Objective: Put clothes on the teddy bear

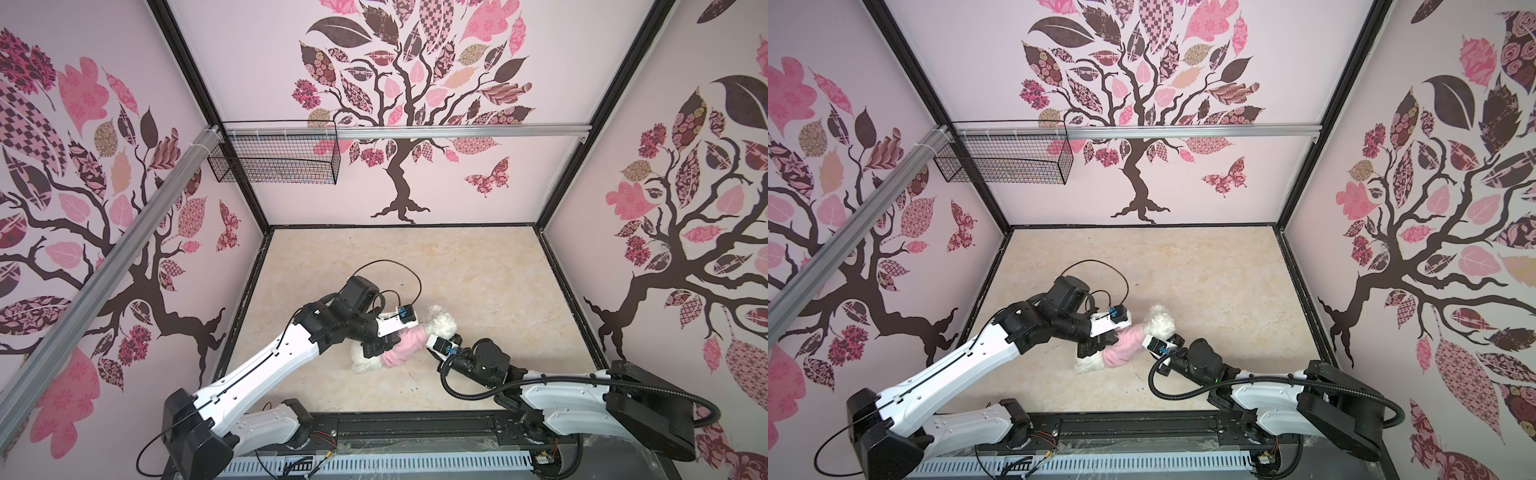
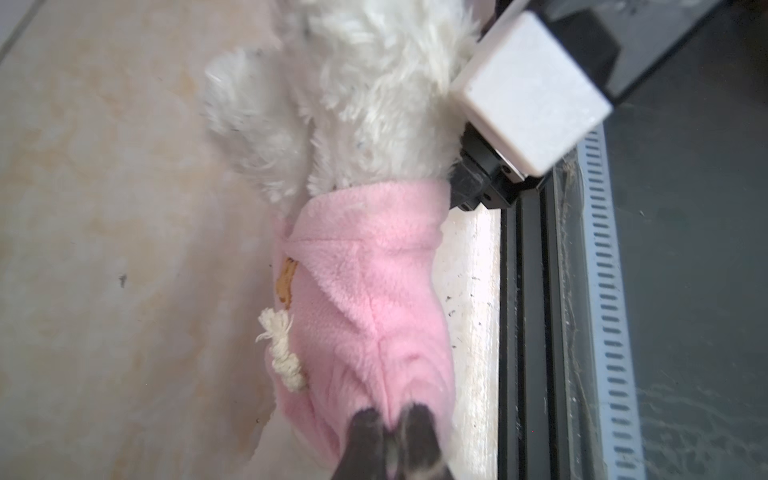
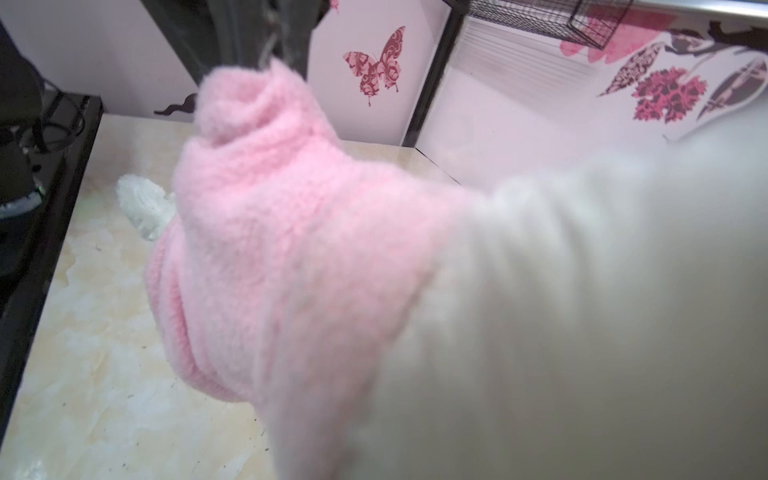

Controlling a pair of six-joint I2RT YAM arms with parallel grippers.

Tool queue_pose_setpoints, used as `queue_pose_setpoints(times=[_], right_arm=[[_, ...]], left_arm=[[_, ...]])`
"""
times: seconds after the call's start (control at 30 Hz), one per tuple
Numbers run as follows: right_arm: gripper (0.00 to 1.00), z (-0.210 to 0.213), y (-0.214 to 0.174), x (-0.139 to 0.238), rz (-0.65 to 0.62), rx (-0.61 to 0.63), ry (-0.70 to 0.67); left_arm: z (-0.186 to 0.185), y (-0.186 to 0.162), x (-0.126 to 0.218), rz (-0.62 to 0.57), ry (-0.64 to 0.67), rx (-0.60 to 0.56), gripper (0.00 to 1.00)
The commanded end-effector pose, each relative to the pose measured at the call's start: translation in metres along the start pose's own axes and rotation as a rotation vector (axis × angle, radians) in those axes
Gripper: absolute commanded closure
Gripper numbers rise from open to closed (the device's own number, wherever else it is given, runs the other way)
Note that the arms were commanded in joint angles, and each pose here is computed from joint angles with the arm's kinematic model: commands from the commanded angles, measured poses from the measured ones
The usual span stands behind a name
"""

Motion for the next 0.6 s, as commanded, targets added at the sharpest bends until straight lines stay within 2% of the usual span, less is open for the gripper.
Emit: queue_pose_setpoints(times=[0.0, 0.1, 0.27, 0.33, 0.4, 0.57], right_arm=[[0.8, -0.011, -0.008, 0.008, 0.065, -0.197, -0.125], [0.68, -0.009, -0.017, 0.014, 0.142, -0.299, -0.123], [0.41, -0.01, -0.022, 0.028, 0.272, -0.419, -0.14], [0.38, -0.013, -0.012, 0.035, 0.274, -0.429, -0.118], [0.39, -0.014, 0.005, 0.041, 0.217, -0.421, -0.046], [0.46, -0.02, 0.055, 0.039, 0.082, -0.393, 0.143]], left_arm=[[0.004, 0.005, 0.008, -0.158, 0.037, 0.002, 1.0], [0.012, 0.003, 0.007, -0.183, 0.077, -0.011, 1.0], [0.028, -0.002, -0.003, -0.101, 0.19, -0.031, 1.0], [0.031, -0.004, -0.006, -0.064, 0.201, -0.047, 1.0], [0.031, -0.006, -0.009, -0.058, 0.184, -0.07, 1.0], [0.028, -0.008, -0.012, -0.074, 0.139, -0.1, 1.0]])
Point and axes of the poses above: each gripper's point midway between its finger pads, its own x axis back along the fingers, its own z axis along the line the jaws close on, y = z × x, the point moved 10 cm from there along x, back along the fingers, and after that the axes turned 9 degrees about x, right-handed, at the moved point
